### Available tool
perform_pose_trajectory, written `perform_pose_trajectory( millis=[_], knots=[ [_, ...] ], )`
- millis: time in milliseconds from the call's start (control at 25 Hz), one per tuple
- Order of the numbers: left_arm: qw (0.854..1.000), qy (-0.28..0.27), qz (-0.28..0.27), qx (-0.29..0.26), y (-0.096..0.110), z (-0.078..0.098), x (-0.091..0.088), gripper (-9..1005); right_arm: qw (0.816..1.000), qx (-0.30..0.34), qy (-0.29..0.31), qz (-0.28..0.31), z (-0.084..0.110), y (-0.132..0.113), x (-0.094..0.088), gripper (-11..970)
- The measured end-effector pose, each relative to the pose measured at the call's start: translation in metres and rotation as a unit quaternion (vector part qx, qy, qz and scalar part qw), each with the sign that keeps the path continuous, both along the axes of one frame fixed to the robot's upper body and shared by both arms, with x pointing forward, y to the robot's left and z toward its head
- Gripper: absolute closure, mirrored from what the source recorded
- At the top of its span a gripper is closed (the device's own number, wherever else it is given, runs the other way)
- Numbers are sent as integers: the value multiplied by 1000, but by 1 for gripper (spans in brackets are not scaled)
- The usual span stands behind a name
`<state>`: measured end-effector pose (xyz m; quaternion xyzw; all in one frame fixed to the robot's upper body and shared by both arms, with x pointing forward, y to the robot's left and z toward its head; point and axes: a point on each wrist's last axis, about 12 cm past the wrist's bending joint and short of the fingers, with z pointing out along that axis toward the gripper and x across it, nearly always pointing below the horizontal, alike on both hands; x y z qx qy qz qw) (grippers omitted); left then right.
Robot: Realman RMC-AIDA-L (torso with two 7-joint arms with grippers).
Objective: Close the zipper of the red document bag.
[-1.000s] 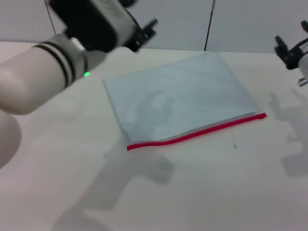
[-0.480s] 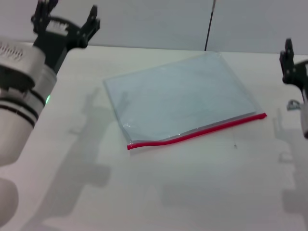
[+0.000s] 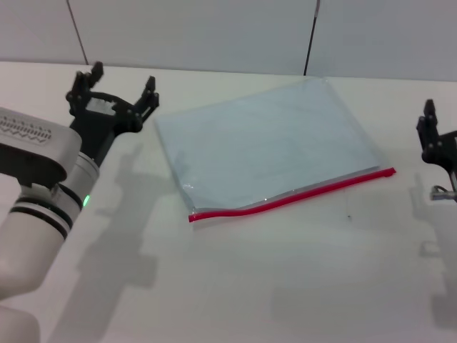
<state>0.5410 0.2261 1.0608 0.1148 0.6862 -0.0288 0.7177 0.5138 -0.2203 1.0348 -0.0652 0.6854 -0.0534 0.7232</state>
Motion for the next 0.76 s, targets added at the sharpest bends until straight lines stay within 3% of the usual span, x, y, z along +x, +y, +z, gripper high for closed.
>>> perform_pose_trajectory(
  millis=[200,480,760],
  knots=[
    [1000,0,-21,-9,-13,-5,-5,103,1000,8,3,-12,-3,-1,-6,332],
    [1000,2,-21,-9,-13,-9,-7,102,1000,11,12,6,-6,7,-9,334],
    [1000,11,-26,-13,-14,-13,-7,102,997,65,30,25,-12,14,-15,335]
  ],
)
